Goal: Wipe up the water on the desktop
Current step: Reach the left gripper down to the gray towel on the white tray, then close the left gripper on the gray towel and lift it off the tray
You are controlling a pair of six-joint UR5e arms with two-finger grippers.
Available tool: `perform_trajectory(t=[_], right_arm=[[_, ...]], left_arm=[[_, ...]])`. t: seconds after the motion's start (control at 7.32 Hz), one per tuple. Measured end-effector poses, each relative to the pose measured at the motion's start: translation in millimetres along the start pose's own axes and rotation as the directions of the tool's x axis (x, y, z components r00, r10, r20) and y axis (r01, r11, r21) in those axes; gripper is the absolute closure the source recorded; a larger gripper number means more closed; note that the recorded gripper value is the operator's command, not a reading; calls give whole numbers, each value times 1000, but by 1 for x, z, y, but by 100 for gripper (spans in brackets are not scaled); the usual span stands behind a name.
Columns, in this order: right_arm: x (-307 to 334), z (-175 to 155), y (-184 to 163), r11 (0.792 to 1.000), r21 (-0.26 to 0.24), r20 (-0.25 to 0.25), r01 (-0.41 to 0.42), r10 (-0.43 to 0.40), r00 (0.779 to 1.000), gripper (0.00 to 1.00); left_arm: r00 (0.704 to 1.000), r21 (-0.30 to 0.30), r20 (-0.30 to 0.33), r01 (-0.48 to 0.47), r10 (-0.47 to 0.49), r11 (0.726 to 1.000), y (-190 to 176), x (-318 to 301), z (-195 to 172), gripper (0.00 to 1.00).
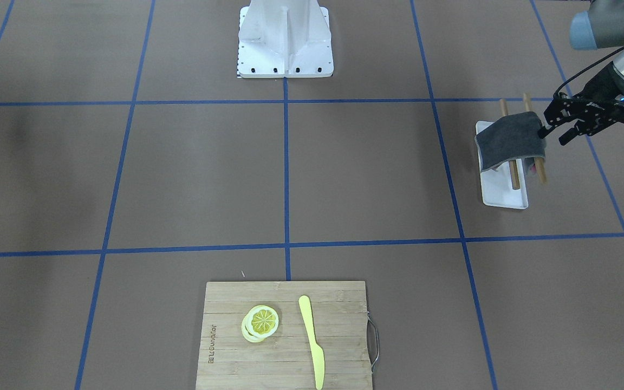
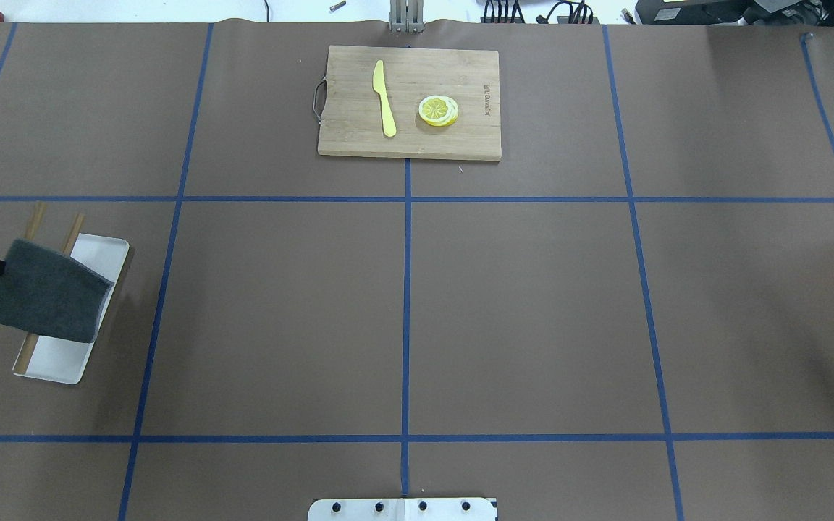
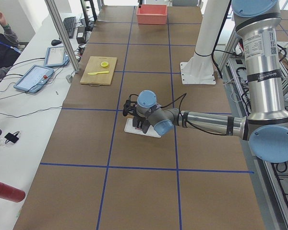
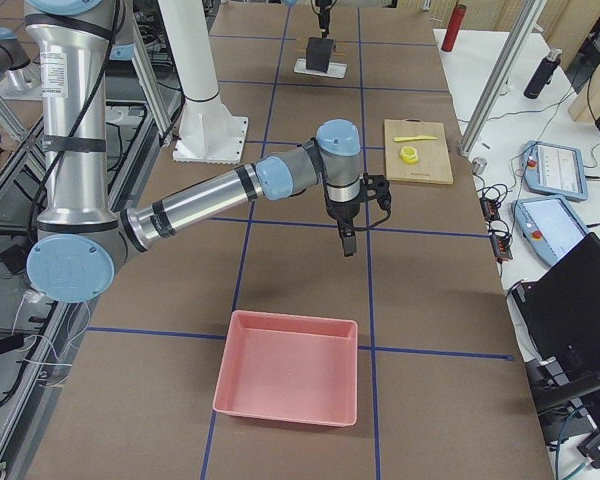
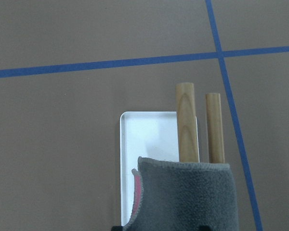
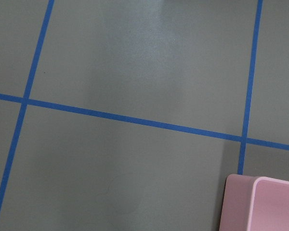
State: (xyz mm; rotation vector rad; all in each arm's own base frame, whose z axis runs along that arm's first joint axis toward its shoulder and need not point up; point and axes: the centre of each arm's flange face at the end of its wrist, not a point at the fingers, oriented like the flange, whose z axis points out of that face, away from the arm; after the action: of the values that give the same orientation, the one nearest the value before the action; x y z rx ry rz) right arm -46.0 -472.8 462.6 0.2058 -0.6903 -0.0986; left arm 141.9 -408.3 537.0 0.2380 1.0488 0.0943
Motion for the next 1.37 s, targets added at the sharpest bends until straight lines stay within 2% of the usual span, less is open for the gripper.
perform_trajectory(t=[0.27,0.41,0.68,0.96,1.37], right_arm=[[0,0,0,1000,0,-1,0,0,1000,0],[0,0,0,1000,-1,-1,0,0,1000,0],[1,0,0,1000,-1,-1,0,0,1000,0],[1,0,0,1000,-1,-2,1,-1,1000,0],[0,0,0,1000,-1,-1,0,0,1000,0]], left_arm=[[1000,-3,-11,-13,13,1000,-2,7,3,43],[1000,-10,-15,-20,20,1000,-2,11,6,50],[999,-19,-23,-32,31,999,-2,17,11,77],[999,-21,-25,-35,35,999,-2,18,12,100],[999,-20,-26,-38,38,999,-3,19,12,100]])
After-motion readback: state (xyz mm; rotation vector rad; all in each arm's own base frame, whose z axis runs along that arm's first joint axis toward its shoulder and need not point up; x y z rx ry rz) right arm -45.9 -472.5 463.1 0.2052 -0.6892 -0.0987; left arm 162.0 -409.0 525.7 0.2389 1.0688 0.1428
